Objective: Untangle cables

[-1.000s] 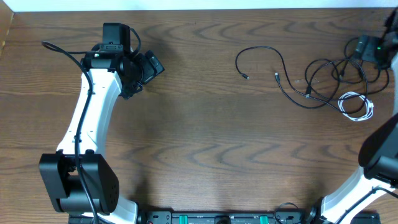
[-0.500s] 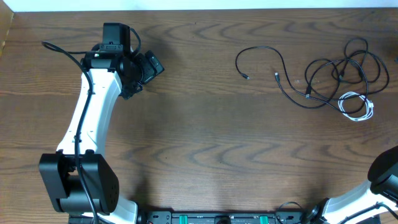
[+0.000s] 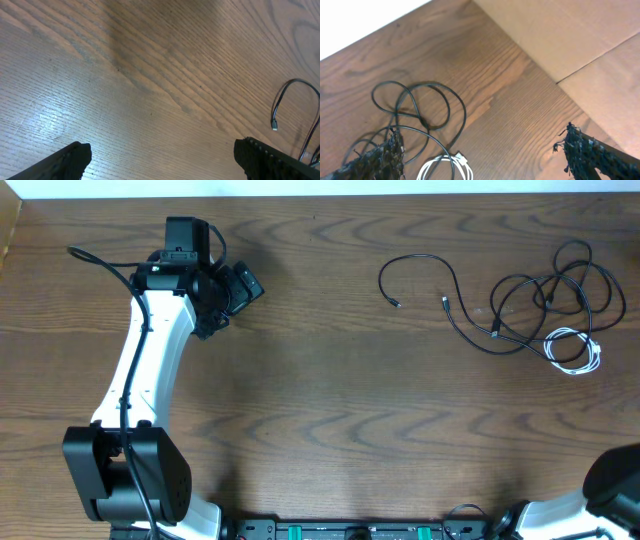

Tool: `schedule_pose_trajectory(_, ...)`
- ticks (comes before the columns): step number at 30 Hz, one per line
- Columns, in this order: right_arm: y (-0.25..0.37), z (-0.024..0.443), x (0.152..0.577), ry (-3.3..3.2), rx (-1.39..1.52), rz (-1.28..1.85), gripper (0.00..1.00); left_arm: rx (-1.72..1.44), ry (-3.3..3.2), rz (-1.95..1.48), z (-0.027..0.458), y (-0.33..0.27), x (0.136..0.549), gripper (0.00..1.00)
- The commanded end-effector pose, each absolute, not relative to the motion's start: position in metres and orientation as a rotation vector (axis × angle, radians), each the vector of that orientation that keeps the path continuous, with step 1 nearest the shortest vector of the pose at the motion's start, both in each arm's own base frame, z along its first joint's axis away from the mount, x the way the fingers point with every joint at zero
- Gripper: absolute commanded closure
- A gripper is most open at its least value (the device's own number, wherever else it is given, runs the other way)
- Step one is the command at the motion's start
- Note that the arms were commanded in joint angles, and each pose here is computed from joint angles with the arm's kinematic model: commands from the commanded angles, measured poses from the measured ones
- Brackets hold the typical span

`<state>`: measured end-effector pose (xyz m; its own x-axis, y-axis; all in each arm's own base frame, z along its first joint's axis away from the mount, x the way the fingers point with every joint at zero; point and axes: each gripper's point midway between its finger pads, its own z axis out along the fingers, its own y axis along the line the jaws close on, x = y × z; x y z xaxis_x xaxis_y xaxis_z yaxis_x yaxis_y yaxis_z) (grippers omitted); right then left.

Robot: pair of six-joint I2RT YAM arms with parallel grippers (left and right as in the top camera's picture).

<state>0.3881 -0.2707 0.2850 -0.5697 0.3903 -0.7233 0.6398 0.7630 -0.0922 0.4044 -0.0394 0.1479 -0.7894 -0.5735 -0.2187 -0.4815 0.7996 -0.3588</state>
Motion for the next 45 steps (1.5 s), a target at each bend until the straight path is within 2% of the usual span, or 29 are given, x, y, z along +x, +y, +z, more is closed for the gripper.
schedule_pose_trajectory(1,-0.265,0.295,0.384,2.224,0.764,-0.437,0.01,-0.807,2.674,-0.408,0.147,-0.038,0.404,0.02)
schedule_pose_trajectory(10,-0.232,0.307,0.399,2.215,0.659,-0.29,0.01,-0.807,2.674,-0.408,0.147,-0.038,0.404,0.02)
schedule_pose_trajectory(19,-0.168,0.36,0.419,2.101,0.442,-0.25,0.01,-0.807,2.674,-0.408,0.147,-0.038,0.404,0.02)
schedule_pose_trajectory(25,-0.121,0.392,0.416,2.039,0.276,-0.277,0.01,-0.807,2.674,-0.409,0.147,-0.039,0.404,0.02)
schedule_pose_trajectory(34,-0.039,0.419,0.366,1.923,0.065,-0.215,0.01,-0.808,2.674,-0.409,0.147,-0.038,0.404,0.02)
schedule_pose_trajectory(45,-0.006,0.386,0.305,1.708,-0.026,-0.12,0.01,-0.807,2.674,-0.408,0.147,-0.038,0.404,0.02)
